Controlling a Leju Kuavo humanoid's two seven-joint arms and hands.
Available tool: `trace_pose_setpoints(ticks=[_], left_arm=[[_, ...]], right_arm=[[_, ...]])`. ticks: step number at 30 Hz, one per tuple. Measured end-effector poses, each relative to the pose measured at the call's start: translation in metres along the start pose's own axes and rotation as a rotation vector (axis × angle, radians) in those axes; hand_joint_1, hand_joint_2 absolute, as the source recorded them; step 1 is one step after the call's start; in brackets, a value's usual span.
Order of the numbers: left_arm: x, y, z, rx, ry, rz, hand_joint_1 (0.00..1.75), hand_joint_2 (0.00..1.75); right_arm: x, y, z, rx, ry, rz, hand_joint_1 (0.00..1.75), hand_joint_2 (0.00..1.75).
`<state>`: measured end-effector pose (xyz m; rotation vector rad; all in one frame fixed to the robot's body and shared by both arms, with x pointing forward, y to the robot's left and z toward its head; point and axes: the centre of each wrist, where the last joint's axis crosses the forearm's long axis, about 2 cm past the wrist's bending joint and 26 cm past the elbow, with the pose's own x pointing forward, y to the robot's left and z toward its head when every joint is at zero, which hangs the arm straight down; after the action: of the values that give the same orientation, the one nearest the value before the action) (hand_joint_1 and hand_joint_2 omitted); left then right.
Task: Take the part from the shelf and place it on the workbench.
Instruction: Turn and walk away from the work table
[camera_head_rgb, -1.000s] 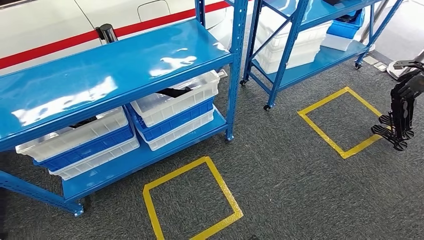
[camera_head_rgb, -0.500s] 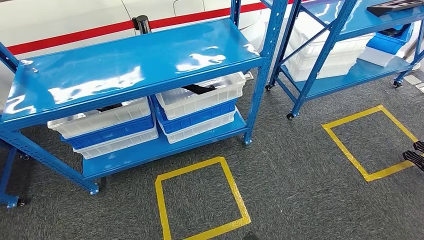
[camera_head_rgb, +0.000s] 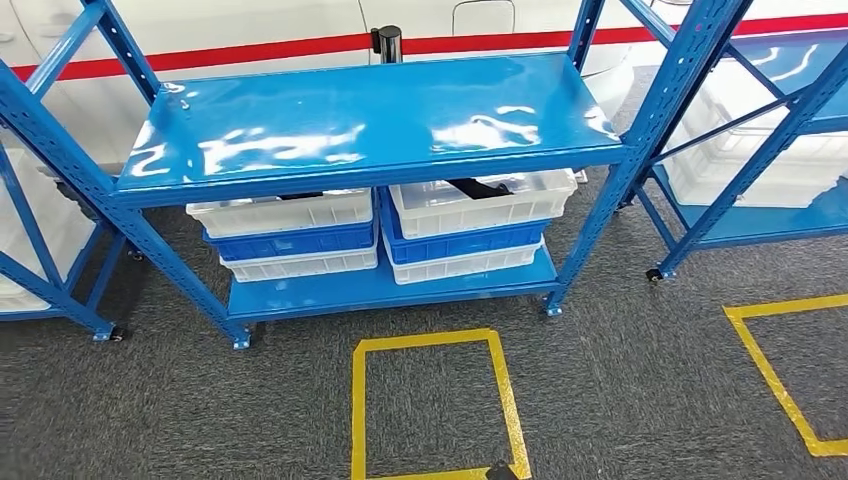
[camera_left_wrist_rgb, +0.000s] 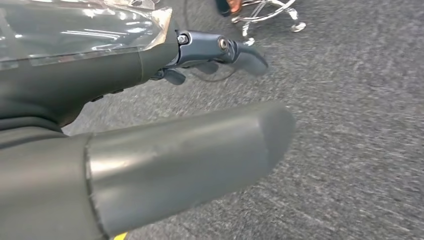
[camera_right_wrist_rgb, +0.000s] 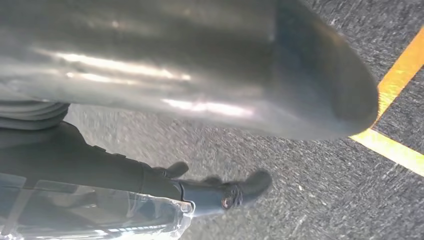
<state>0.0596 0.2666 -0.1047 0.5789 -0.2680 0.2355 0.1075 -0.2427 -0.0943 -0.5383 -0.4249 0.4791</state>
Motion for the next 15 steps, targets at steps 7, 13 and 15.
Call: trace_pose_setpoints(ticks=[7, 13, 15], left_arm=[[0.000, 0.001, -0.001, 0.003, -0.001, 0.039, 0.00, 0.00], [0.000, 0.002, -0.002, -0.001, -0.007, 0.058, 0.00, 1.31], [0.001, 0.002, -0.002, -0.005, -0.010, 0.062, 0.00, 1.75]], right_arm=[[0.006, -0.005, -0.003, -0.024, -0.053, -0.029, 0.00, 0.00], [0.011, -0.009, -0.005, -0.032, -0.064, -0.043, 0.00, 0.00], [0.013, -0.010, -0.006, -0.034, -0.068, -0.049, 0.00, 0.00]])
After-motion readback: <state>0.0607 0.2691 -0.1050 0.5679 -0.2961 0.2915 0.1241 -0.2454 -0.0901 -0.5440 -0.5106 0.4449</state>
